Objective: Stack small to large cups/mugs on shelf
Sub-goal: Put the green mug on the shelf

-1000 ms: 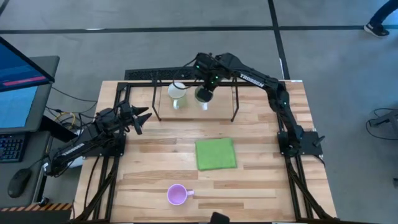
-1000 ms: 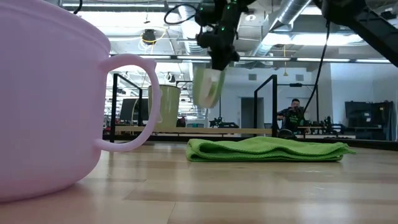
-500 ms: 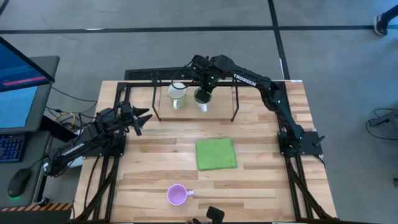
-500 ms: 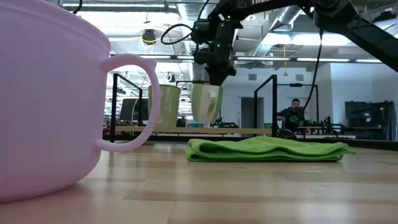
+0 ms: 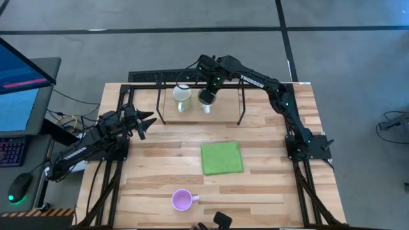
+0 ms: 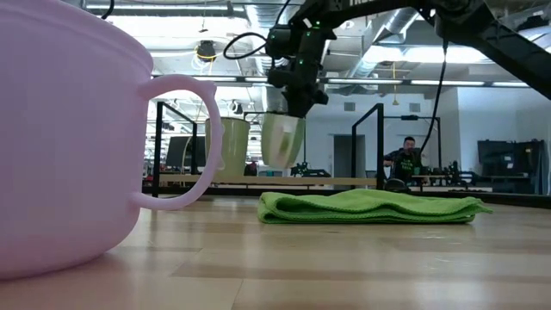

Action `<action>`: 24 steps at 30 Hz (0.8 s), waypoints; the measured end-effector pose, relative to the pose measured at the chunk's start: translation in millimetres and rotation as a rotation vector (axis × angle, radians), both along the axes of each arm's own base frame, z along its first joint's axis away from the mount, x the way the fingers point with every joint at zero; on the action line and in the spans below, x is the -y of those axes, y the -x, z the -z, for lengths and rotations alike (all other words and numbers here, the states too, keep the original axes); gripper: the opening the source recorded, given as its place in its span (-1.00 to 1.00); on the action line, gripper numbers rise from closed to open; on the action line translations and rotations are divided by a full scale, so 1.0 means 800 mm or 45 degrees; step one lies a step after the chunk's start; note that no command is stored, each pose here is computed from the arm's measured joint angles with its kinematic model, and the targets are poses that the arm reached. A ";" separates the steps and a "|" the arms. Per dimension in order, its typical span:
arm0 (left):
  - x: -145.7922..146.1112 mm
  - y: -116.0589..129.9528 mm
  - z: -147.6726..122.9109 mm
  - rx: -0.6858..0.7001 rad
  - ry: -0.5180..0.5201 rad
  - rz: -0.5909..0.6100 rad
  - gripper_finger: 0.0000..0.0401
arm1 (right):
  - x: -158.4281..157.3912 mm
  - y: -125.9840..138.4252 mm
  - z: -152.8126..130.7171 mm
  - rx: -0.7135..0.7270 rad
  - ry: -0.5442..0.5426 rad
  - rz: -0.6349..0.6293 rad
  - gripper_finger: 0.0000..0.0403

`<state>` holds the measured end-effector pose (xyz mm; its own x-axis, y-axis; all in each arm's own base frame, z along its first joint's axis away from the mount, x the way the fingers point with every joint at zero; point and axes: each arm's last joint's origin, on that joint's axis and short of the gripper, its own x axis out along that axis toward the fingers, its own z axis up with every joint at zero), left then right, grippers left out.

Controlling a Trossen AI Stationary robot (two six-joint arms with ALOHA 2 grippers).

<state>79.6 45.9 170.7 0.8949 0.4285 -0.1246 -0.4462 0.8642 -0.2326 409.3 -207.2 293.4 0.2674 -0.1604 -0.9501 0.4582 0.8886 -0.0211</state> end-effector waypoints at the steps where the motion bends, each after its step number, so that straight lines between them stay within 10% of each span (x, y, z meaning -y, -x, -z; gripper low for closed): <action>1: 0.000 0.000 0.000 0.000 0.000 0.000 -0.10 | 0.000 0.000 0.000 0.003 -0.003 0.012 -0.92; 24: 0.001 0.000 0.000 -0.008 -0.019 0.035 -0.10 | 0.004 -0.012 0.023 -0.026 -0.001 0.026 -0.92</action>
<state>79.9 45.1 170.9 0.9057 0.4054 -0.1238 -0.4233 0.8796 -0.2170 418.9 -210.1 275.1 0.2446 -0.1648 -0.9555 0.4760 0.8790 -0.0298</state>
